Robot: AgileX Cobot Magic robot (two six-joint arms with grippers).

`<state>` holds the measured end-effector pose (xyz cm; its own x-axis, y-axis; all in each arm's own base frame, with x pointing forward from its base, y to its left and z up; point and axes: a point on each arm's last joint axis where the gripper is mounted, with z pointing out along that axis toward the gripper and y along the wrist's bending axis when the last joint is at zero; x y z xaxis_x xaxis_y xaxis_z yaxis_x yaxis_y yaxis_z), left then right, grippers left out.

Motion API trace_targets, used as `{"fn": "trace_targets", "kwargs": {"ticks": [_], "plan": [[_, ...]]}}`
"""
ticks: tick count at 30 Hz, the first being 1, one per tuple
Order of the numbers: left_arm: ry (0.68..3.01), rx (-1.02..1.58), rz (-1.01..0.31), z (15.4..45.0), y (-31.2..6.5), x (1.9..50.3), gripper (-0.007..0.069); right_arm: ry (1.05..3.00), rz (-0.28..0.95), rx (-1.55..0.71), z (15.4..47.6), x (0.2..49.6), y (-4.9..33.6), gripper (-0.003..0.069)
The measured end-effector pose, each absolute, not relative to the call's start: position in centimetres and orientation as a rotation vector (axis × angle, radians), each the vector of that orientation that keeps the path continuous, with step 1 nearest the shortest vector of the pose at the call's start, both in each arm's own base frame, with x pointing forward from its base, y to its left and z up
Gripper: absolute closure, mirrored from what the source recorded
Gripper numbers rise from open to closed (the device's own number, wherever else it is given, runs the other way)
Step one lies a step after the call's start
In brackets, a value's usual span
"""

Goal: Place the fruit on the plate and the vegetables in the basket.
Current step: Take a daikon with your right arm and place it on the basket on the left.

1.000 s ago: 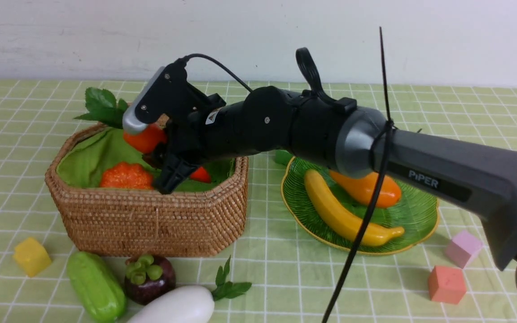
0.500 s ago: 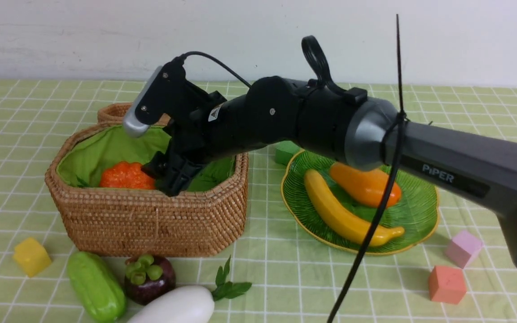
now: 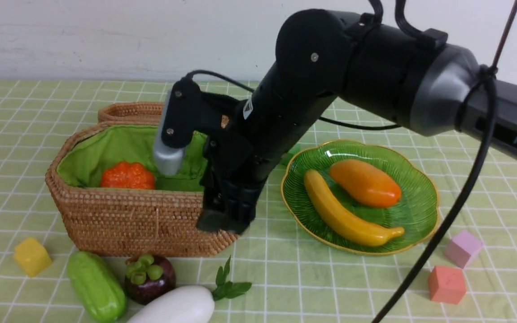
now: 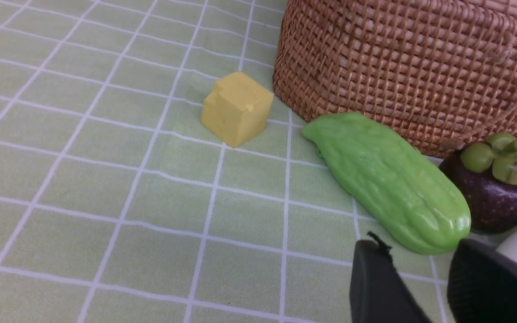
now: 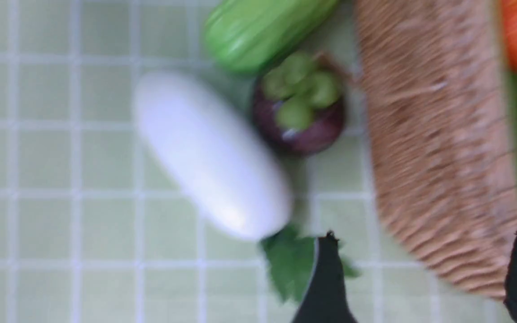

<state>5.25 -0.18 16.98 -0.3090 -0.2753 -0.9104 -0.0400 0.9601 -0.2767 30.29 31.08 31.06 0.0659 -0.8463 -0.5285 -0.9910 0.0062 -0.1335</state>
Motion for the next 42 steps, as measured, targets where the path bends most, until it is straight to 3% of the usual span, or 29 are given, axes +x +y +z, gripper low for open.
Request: {"fn": "trace_targets", "kwargs": {"ticks": [7, 14, 20, 38, 42], "plan": [[1.876, -0.230, -0.237, 17.0, -0.2, 5.3, 0.0386, 1.635, 0.492, -2.227, 27.4, 28.0, 32.6, 0.0153], [1.876, -0.230, -0.237, 17.0, -0.2, 5.3, 0.0386, 1.523, 0.413, -2.279, 22.3, 27.6, 36.3, 0.0141], [1.876, -0.230, -0.237, 17.0, -0.2, 5.3, 0.0386, 1.558, 0.393, -2.281, 18.8, 28.3, 37.3, 0.0124], [1.876, -0.230, -0.237, 17.0, -0.2, 5.3, 0.0386, 1.682, 0.399, -2.346, 19.3, 27.8, 36.5, 0.0140], [1.876, -0.230, -0.237, 17.0, -0.2, 5.3, 0.0386, 1.685, 0.407, -2.329, 21.9, 27.6, 36.2, 0.0142]]}}
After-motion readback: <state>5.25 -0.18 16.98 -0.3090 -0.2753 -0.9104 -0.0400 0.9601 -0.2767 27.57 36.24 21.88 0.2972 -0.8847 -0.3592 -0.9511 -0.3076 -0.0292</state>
